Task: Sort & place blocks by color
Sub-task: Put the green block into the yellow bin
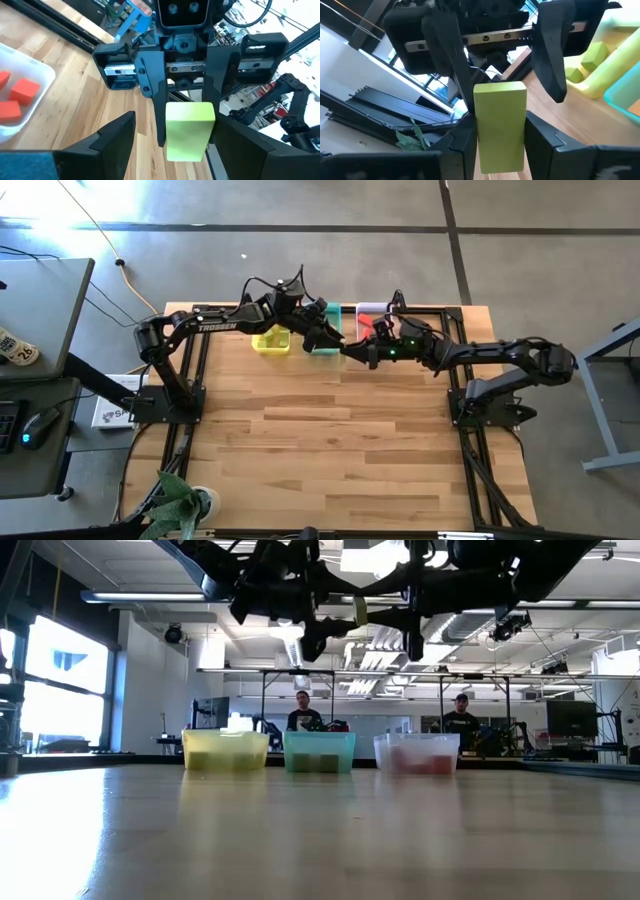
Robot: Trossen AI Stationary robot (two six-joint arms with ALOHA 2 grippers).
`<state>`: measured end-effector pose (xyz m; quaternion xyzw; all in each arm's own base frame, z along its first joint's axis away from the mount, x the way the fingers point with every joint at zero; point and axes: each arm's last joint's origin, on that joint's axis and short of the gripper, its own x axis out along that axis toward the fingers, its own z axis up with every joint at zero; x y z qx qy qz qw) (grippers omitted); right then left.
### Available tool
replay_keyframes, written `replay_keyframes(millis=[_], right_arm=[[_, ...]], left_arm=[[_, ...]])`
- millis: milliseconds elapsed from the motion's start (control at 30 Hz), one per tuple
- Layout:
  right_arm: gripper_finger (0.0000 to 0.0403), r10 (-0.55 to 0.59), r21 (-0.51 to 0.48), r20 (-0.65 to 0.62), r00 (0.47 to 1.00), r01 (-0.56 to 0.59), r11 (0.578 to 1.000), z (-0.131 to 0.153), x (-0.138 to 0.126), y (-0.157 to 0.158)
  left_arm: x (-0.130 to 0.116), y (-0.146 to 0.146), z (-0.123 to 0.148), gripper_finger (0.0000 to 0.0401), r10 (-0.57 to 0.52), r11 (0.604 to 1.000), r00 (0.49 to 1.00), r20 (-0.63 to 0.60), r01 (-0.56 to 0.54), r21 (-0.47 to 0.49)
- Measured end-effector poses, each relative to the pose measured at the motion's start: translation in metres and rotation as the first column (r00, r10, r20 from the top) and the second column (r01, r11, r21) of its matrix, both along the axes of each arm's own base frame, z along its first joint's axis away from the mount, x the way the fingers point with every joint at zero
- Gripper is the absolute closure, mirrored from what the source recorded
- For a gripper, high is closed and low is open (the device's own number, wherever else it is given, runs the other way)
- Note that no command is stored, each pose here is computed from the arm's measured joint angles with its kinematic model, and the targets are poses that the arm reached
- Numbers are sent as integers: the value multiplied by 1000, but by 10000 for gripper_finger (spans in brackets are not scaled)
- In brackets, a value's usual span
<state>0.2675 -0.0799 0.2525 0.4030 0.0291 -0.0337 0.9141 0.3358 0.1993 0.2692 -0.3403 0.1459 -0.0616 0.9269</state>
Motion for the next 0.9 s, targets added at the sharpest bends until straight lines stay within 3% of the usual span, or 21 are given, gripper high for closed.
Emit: replay_keyframes(millis=[500,667,900], right_arm=[[298,-24,-2,-13,1000,24,1000,-1,0,2],[298,-32,-4,-11,999,32,999,-1,2,6],[298,-40,-5,-12,999,40,999,-1,2,7]], left_arm=[[3,-4,1,156,-6,1000,1000,9,6,18],[4,-3,1,157,39,998,999,13,-39,43],[6,-6,2,199,20,996,999,31,-23,89]])
